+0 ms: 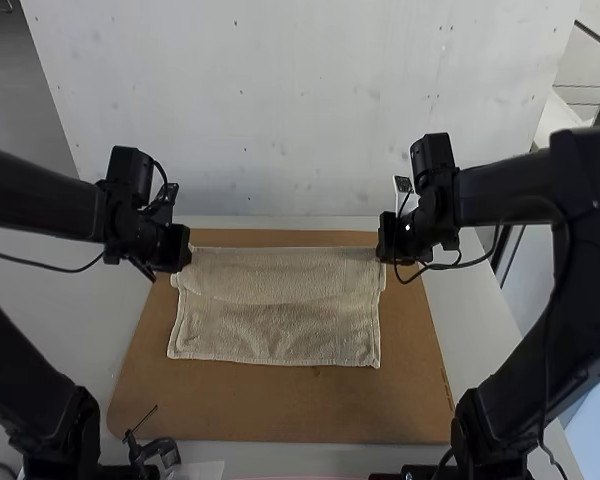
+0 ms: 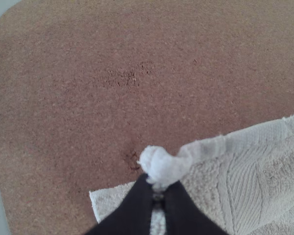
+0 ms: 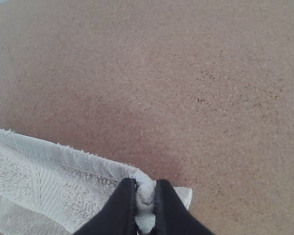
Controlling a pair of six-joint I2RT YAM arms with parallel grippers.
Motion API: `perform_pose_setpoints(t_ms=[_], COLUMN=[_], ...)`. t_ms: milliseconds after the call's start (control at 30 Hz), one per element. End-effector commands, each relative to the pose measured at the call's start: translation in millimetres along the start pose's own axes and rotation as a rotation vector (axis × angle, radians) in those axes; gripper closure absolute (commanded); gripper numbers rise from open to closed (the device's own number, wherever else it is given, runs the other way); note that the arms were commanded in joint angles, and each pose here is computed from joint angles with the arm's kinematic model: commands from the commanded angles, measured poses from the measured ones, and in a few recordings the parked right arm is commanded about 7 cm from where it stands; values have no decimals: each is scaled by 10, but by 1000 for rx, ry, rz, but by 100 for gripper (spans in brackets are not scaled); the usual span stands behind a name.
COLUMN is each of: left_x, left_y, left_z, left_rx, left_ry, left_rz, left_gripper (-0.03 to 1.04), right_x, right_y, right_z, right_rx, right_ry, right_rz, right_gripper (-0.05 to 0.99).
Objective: Fold the towel.
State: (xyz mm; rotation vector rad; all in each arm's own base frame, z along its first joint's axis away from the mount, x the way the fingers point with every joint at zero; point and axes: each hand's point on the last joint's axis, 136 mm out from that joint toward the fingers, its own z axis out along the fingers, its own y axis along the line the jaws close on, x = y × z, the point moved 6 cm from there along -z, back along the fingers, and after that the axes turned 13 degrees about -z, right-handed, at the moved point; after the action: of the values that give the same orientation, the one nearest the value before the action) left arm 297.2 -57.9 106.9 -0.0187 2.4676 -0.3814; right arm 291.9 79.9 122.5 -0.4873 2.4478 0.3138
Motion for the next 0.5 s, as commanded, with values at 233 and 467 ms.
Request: perform_pose_setpoints(t_ms=[233, 467], left_x=[221, 288], left_y=[-67, -76], left_z=[-270, -323], left_rx=[-11, -10], left_ry=[-35, -34], left_rz=[38, 42], left_gripper=[100, 100], right_x=[187, 393], right_y=[165, 231], right_z=[-371, -382], right_rx=[30, 16], right_ry=[-48, -6], right_rz=[8, 21], right_gripper=[91, 91])
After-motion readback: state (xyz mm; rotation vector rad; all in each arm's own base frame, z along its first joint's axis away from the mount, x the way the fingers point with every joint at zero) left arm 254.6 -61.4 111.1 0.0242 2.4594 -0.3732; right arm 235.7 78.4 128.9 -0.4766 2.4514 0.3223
